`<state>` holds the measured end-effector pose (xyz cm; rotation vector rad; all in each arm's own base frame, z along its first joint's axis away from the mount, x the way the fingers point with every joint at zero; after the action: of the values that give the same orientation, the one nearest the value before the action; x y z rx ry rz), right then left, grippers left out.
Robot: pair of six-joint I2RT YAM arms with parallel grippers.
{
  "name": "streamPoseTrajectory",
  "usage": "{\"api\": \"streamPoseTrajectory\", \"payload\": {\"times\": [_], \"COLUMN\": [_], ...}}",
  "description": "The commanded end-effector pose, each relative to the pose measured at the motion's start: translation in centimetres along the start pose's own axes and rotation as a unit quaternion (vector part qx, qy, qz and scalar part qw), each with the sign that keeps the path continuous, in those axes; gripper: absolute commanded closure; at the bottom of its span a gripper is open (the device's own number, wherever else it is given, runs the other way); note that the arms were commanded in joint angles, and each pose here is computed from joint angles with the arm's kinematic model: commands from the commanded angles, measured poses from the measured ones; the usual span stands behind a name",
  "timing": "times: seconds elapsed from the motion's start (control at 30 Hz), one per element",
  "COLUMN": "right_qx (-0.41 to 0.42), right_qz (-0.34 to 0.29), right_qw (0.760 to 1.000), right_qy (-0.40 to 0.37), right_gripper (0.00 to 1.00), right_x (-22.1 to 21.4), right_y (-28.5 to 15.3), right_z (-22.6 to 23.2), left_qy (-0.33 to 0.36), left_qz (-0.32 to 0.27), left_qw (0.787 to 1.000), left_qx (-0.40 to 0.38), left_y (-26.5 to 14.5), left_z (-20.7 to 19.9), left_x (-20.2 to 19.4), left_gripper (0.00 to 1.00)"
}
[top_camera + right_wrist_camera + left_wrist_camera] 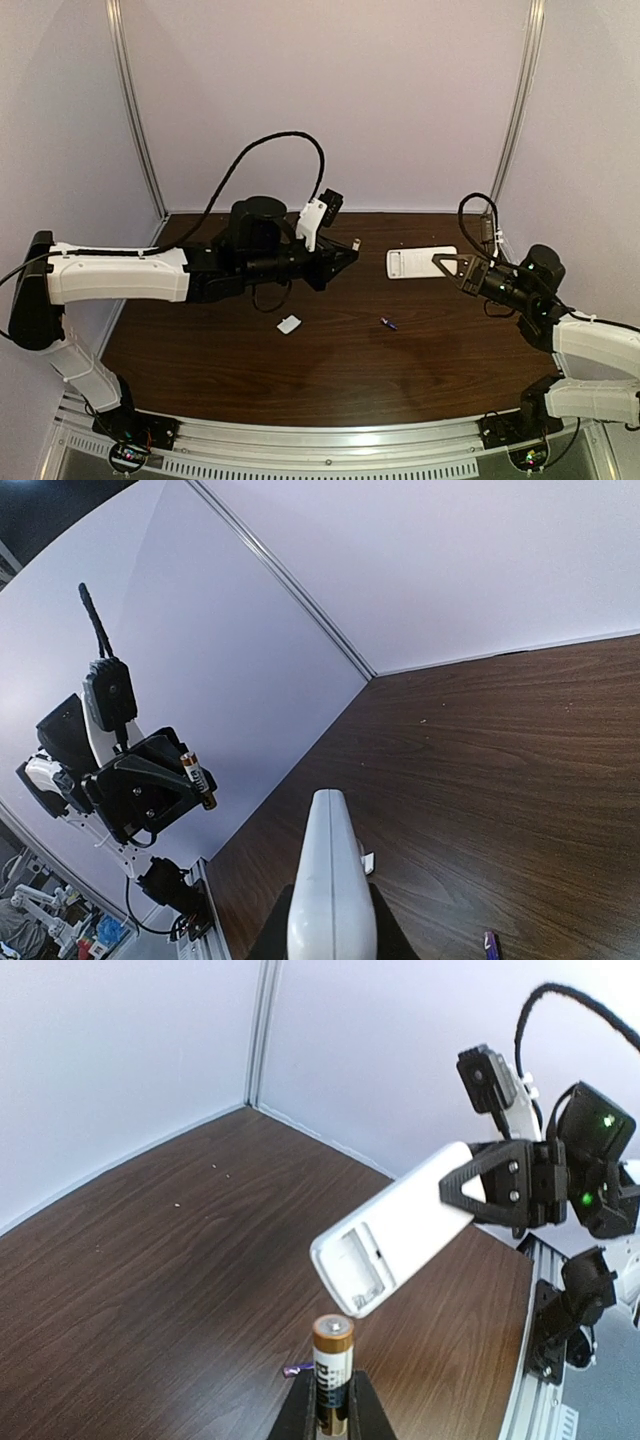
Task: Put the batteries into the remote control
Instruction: Place the battery in the battery compartment.
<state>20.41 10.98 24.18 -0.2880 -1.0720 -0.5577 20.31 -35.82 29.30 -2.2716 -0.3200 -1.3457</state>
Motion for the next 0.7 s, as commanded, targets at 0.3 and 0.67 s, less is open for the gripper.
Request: {"api": "streamPoseTrajectory", "payload": {"times": [0.3,0.67], "right_qx": [-0.010,-0.018], "right_qz": [-0.054,-0.047], "right_qw": [0.998,0.997], "right_qy": [0.011,0.060], "right_gripper": [1.00,1.00], "right_x": [0.5,-0.3], "right_y": [4.7,6.5], "right_z": [1.8,1.9], "left_qy": [-0.072,-0.063], "left_qz": [-0.096,-0.103], "left_qw": [0.992,0.992], "left_qx": [0.032,0.043], "left_y": [0.9,2.7], "left_z": [1.3,2.3], "left_x": [0.2,-1.5], "left_gripper": [1.00,1.00]}}
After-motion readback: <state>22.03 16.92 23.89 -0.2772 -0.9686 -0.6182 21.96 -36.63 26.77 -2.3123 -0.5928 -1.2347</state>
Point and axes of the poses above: each gripper's point midway between its finger pads, its own y axis out along the fingers, its own z axis along the line the jaws close on, x = y × z, the point moved 10 cm from there along -y, back along the fingers, and after that the axes turned 12 degrees about -y, right-handed, at the moved point
